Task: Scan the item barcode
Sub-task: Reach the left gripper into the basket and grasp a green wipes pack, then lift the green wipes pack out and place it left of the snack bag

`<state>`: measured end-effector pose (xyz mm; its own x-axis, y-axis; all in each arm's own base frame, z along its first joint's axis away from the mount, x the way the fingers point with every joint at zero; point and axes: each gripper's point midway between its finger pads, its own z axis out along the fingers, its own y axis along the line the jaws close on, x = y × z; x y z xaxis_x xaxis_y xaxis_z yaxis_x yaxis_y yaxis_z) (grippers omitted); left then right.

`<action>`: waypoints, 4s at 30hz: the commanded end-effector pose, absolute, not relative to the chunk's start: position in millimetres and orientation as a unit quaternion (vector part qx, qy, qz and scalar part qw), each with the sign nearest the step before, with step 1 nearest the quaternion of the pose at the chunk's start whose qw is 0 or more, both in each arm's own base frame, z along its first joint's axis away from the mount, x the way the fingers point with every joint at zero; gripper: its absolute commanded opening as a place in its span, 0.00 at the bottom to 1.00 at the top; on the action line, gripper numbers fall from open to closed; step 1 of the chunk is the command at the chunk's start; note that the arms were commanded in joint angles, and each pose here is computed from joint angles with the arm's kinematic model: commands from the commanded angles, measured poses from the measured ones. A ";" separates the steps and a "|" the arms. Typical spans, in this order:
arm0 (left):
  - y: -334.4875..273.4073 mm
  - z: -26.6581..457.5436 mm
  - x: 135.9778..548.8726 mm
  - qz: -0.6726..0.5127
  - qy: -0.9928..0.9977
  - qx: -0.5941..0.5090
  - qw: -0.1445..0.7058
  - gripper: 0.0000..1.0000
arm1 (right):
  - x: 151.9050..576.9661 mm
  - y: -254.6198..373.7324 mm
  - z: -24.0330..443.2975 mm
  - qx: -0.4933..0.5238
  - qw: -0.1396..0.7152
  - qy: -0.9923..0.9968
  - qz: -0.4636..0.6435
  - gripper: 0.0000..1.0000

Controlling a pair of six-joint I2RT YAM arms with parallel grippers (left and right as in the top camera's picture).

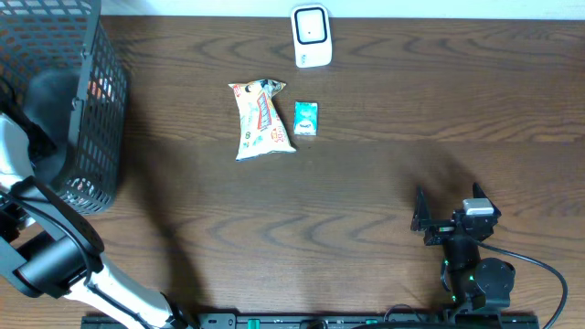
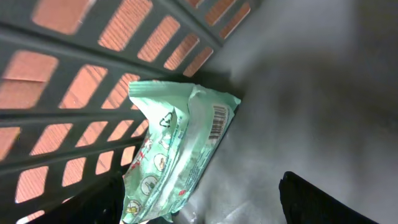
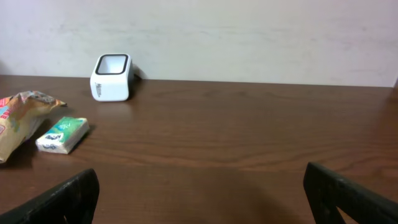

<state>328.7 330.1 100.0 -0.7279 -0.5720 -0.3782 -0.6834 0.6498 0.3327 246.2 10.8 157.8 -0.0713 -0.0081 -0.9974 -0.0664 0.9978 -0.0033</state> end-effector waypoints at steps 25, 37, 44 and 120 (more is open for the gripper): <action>350.3 68.7 303.6 0.200 0.905 -0.363 0.101 0.76 | 245.9 12.1 157.3 -0.027 0.681 0.732 0.023 0.99; 348.2 57.2 304.3 0.197 0.915 -0.336 0.102 0.75 | 245.9 12.1 157.3 -0.027 0.681 0.732 0.023 0.99; 349.4 53.1 302.0 0.183 0.915 -0.342 0.109 0.70 | 245.9 12.1 157.3 -0.027 0.681 0.732 0.023 0.99; -51.9 75.0 487.6 -0.136 0.958 -0.051 0.249 0.08 | 245.9 12.1 157.3 -0.027 0.681 0.732 0.023 0.99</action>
<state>485.5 -50.5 98.8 -0.8492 -0.1944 -0.4910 -0.0286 0.9454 -0.3248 246.2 10.8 157.8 -0.0713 -0.0081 -0.9974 -0.0664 0.9978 -0.0033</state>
